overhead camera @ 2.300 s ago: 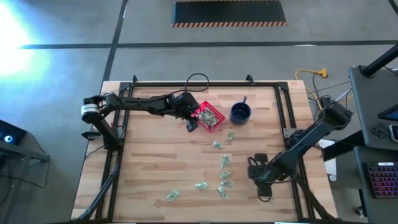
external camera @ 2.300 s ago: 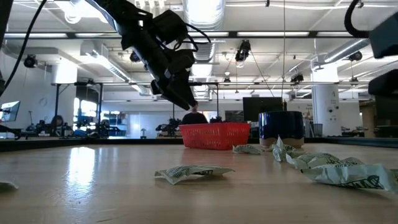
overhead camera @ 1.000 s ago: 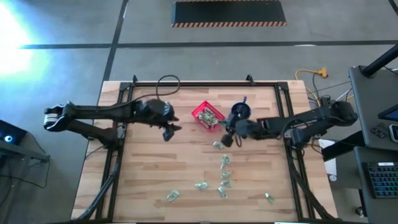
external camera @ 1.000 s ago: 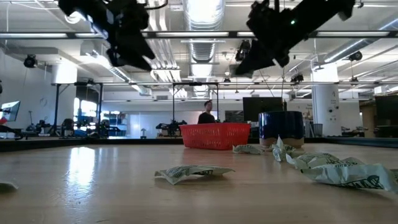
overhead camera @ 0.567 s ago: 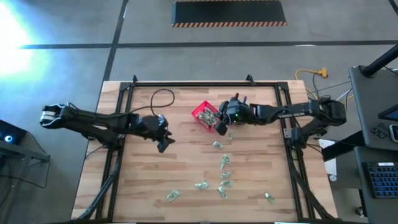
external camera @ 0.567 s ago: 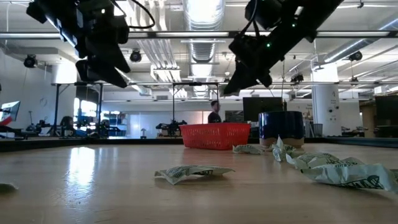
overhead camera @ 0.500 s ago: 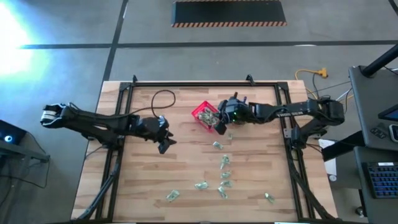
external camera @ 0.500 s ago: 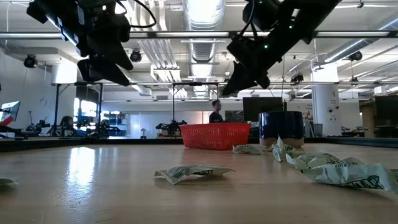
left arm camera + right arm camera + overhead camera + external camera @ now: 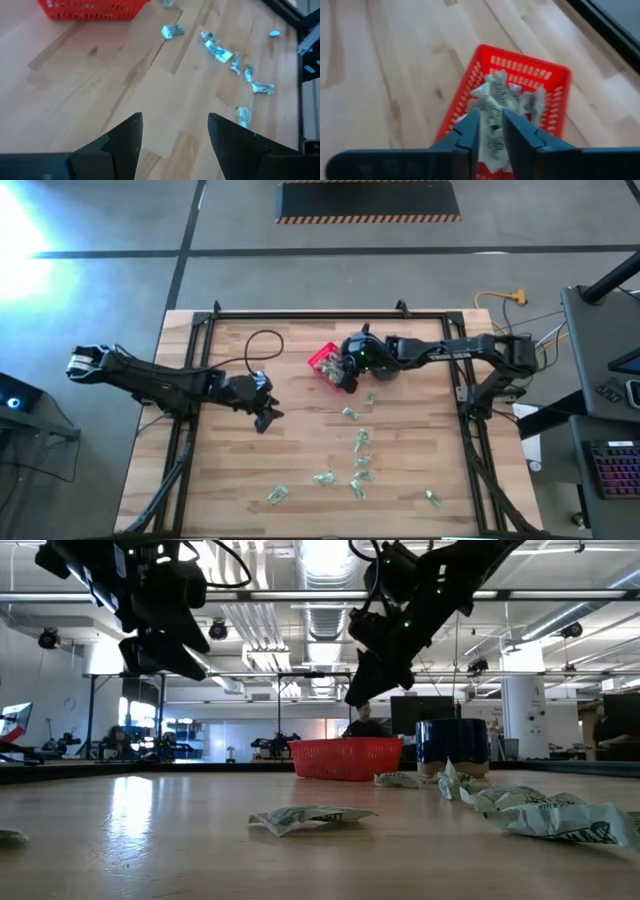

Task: Pick and place Stevia / Truvia into bins
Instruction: Put the stevia packet into the red basket

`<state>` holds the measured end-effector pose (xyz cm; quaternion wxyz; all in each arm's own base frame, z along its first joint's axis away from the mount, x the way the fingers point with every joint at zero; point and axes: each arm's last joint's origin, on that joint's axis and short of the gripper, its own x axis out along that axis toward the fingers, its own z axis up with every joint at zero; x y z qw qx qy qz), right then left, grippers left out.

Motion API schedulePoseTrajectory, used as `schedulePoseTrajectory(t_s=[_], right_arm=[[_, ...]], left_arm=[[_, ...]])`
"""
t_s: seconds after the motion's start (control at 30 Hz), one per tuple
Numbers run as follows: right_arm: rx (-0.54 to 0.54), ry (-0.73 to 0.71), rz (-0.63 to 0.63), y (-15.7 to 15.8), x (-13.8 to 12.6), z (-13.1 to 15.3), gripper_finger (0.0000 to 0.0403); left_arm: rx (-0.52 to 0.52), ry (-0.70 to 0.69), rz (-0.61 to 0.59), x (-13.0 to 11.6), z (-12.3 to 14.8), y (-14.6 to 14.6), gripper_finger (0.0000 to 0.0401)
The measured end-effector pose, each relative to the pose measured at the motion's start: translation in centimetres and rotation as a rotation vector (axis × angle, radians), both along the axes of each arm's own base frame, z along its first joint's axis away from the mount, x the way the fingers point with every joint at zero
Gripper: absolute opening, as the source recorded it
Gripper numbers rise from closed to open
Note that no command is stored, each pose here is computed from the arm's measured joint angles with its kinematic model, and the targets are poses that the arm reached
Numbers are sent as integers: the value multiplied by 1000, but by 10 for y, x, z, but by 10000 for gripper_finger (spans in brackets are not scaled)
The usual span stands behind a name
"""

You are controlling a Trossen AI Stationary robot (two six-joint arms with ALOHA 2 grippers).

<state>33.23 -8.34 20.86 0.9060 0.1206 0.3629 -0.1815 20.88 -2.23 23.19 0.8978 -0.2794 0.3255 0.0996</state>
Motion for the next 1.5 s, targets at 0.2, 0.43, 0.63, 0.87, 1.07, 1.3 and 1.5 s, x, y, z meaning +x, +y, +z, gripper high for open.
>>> schedulePoseTrajectory(t_s=[0.2, 0.43, 0.63, 0.87, 1.07, 1.3, 1.5], right_arm=[[-30, 28, 21, -5, -6, 17, 114], [11, -20, 240, 5, -20, 43, 130], [102, 33, 319, 16, -39, 50, 119], [130, 106, 360, 31, -54, 50, 107], [129, 109, 389, 41, -65, 48, 97], [114, 76, 403, 46, -74, 57, 87], [107, 57, 405, 47, -80, 63, 84]], left_arm=[[-3, -3, -33, -1, 0, -7, 208], [-116, -14, -198, -3, 3, -32, 208], [-220, -11, -289, -8, 2, -69, 208], [-255, 88, -320, -6, -7, -110, 208], [-227, 175, -336, 17, -19, -144, 208], [-136, 348, -326, 42, -40, -175, 208], [-49, 428, -298, 57, -50, -194, 208]])
